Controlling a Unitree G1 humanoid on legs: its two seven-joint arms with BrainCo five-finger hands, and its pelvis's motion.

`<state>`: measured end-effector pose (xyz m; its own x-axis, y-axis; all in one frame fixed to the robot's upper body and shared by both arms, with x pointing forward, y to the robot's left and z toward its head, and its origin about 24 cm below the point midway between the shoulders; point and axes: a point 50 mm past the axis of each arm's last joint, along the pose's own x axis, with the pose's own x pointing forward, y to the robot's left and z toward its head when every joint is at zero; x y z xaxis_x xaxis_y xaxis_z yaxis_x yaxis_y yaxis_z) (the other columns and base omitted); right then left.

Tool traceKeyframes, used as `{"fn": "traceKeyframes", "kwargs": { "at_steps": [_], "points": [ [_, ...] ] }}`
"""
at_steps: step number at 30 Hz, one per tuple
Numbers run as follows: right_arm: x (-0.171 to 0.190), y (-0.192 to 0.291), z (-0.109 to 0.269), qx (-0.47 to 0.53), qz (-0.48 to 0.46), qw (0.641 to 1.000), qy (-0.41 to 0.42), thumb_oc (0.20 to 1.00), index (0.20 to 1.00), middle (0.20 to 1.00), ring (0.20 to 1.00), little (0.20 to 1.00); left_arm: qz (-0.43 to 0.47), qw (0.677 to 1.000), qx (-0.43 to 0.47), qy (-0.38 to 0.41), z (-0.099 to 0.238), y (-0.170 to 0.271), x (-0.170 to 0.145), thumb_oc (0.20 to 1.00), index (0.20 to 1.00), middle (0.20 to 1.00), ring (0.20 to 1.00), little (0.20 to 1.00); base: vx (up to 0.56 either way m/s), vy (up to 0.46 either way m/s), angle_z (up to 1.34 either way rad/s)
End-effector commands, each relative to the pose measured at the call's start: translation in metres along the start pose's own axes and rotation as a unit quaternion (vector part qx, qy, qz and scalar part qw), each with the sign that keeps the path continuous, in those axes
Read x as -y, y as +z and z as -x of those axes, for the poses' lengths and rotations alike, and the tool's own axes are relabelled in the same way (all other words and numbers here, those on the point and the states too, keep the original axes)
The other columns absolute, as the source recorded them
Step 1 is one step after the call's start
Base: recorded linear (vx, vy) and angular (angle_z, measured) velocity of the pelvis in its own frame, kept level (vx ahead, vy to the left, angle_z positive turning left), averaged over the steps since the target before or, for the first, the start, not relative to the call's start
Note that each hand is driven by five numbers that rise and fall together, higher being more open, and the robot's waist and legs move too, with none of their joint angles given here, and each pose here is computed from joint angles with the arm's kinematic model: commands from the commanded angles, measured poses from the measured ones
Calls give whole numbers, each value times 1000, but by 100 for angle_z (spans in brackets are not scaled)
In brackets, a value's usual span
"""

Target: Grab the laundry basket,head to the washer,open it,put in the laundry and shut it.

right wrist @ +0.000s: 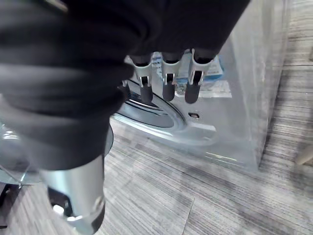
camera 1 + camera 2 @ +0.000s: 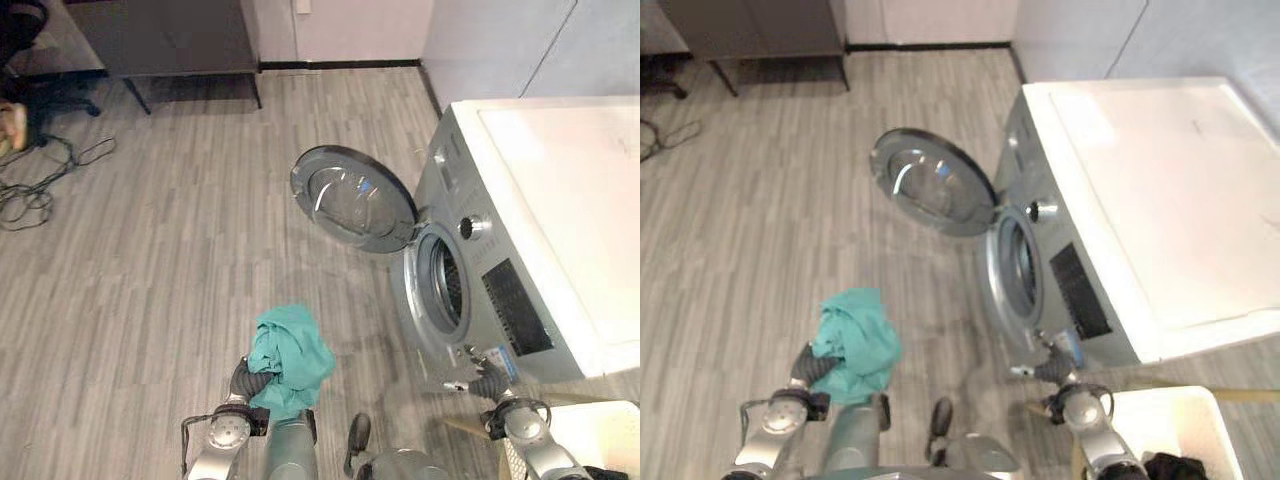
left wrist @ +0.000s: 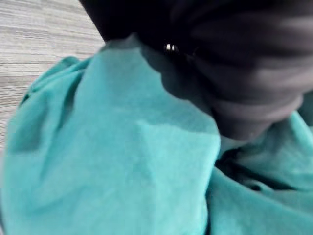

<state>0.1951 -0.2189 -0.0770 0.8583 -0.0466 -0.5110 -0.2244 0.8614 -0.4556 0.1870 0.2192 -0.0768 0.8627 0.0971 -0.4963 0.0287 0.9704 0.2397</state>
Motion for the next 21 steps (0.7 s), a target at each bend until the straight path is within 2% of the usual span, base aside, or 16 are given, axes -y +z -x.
{"fn": "traceKeyframes", "kwargs": {
  "at_steps": [1,6,9,13,17,21],
  "points": [
    [29,6,4,27,6,998,-55,1000,1000,1000,1000,1000,-23,997,78,15,-3,33,-17,200,200,200,200,200,615,395,-108],
    [20,14,-1,35,-15,998,-49,1000,1000,1000,1000,1000,-59,995,80,12,-5,37,-23,200,200,200,200,200,358,317,-100],
    [13,35,-10,68,-18,997,-36,1000,1000,1000,1000,1000,-77,992,96,27,-5,46,-34,200,200,200,200,200,119,285,-75],
    [10,46,-13,88,-4,996,-27,1000,1000,1000,1000,1000,-84,990,107,20,-5,51,-34,200,200,200,200,200,169,200,-127],
    [8,46,-12,90,3,996,-24,1000,1000,1000,1000,1000,-97,990,99,6,-3,46,-31,200,200,200,200,200,96,-30,-127],
    [13,32,-5,69,4,997,-29,1000,1000,1000,1000,1000,-102,990,95,-19,0,41,-23,200,200,200,200,200,93,-144,1]
  ]
}}
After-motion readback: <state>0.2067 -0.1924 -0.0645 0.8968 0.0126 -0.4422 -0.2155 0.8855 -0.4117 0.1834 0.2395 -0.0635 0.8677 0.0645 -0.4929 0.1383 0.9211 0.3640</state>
